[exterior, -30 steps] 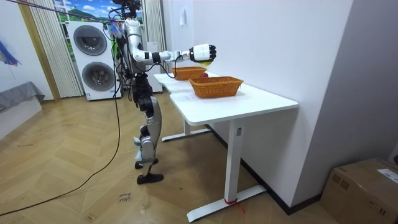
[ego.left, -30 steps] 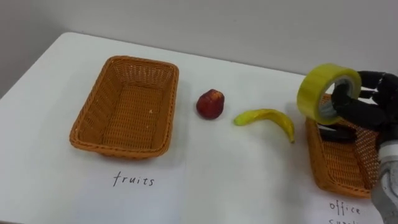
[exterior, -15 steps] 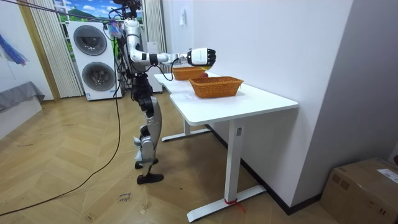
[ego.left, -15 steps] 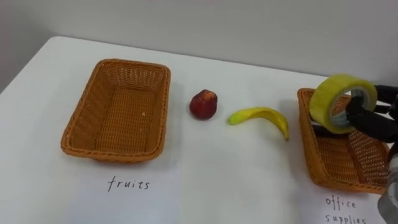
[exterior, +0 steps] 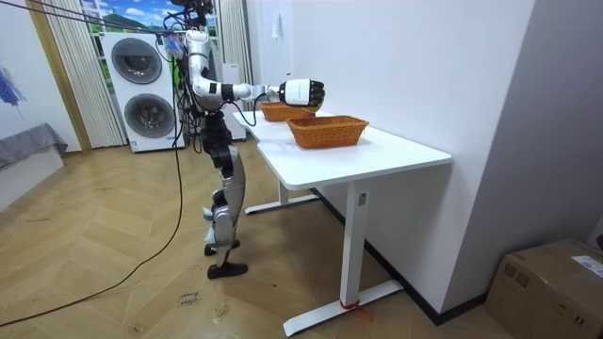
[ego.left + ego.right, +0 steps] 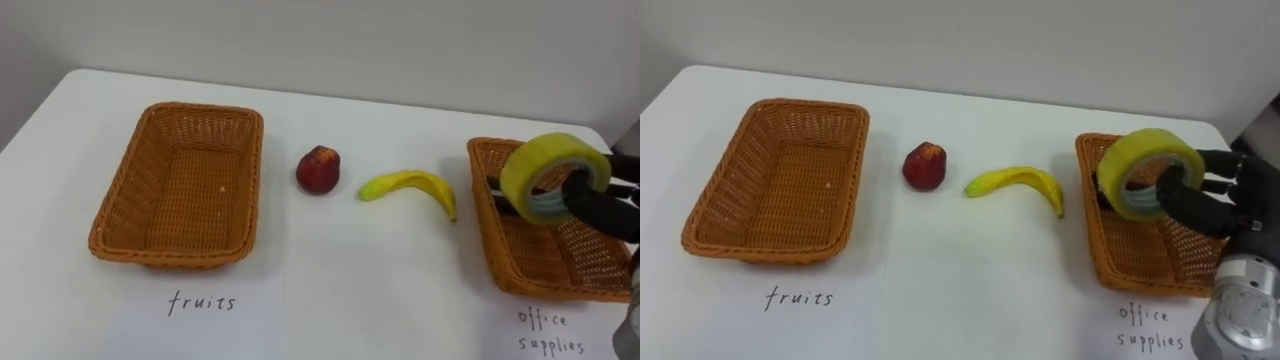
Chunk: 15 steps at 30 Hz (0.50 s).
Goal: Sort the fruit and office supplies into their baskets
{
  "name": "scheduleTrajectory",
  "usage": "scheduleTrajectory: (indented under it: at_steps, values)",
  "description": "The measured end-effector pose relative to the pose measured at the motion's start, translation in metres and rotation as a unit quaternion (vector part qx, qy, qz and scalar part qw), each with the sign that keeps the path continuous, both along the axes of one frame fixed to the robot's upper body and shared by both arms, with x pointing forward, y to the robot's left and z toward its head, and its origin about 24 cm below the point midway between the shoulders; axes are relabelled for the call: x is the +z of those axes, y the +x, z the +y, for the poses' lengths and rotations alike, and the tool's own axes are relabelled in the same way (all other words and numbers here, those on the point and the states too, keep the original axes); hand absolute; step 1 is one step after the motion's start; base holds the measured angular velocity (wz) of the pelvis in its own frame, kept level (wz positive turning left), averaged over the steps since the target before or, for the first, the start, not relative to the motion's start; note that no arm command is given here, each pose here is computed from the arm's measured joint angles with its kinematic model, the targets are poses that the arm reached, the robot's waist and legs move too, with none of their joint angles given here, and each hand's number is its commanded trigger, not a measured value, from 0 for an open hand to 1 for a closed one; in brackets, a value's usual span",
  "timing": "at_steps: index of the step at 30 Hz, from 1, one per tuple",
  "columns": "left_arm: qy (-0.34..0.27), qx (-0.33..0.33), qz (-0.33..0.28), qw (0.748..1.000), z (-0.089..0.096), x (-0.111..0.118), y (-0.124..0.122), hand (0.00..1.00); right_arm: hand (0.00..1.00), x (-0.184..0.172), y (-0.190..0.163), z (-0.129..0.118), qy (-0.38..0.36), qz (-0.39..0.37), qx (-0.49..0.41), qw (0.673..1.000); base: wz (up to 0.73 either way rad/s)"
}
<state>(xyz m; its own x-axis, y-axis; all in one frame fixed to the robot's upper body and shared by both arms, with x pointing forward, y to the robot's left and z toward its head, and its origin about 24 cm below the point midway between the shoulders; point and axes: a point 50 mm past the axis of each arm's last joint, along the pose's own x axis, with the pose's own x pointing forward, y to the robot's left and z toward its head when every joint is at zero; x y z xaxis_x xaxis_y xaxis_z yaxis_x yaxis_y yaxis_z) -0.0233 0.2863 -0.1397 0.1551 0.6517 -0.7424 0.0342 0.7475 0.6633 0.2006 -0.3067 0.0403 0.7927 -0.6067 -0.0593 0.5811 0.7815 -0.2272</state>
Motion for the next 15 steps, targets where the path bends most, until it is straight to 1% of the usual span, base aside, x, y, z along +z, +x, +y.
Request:
scheduleTrajectory:
  at_steps: [4, 14, 15]
  values:
    - [0.000, 0.000, 0.000, 1.000, 0.000, 0.000, 0.000, 0.00, 1.00, -0.002, -0.004, -0.002, -0.018, 0.012, -0.007, 1.000, 0.00]
    - [-0.002, 0.002, 0.001, 1.000, -0.002, -0.001, 0.000, 0.00, 1.00, -0.011, -0.008, -0.006, -0.014, 0.031, -0.015, 0.999, 0.00]
    - [-0.003, 0.002, 0.000, 1.000, -0.003, -0.001, 0.000, 0.00, 0.77, -0.011, -0.008, -0.006, -0.015, 0.032, -0.015, 0.999, 0.00]
